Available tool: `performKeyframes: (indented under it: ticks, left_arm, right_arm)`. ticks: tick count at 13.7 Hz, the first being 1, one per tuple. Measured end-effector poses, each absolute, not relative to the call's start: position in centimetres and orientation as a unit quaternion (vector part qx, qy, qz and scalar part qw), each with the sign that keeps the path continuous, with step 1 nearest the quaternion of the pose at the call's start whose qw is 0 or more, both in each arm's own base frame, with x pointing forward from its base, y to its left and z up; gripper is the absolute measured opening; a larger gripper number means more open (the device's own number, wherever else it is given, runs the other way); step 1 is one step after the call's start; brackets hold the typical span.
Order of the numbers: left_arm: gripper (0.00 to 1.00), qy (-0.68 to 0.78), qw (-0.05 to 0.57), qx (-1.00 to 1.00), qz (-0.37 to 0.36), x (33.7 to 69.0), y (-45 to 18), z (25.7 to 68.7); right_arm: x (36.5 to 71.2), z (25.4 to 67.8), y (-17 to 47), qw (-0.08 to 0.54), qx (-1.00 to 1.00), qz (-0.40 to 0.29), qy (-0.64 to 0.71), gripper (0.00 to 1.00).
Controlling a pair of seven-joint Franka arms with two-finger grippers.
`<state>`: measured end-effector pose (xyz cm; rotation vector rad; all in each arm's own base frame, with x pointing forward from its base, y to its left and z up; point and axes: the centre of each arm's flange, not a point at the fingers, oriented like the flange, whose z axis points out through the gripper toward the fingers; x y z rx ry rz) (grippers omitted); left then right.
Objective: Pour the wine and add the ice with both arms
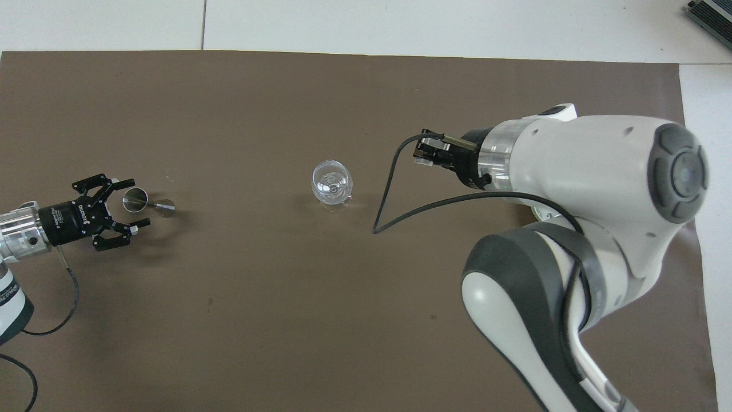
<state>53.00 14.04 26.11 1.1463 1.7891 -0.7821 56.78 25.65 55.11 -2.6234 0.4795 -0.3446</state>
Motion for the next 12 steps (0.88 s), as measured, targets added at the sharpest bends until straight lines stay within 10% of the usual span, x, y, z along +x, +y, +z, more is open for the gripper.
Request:
performKeyframes:
  ticks: [12]
  left_arm:
    - [1.00, 0.665, 0.332, 0.628, -0.228, 55.7, 21.4, 34.9]
  right_arm:
    - [56.5, 50.5, 34.5, 0.301, -0.912, -0.065, 0.271, 0.22]
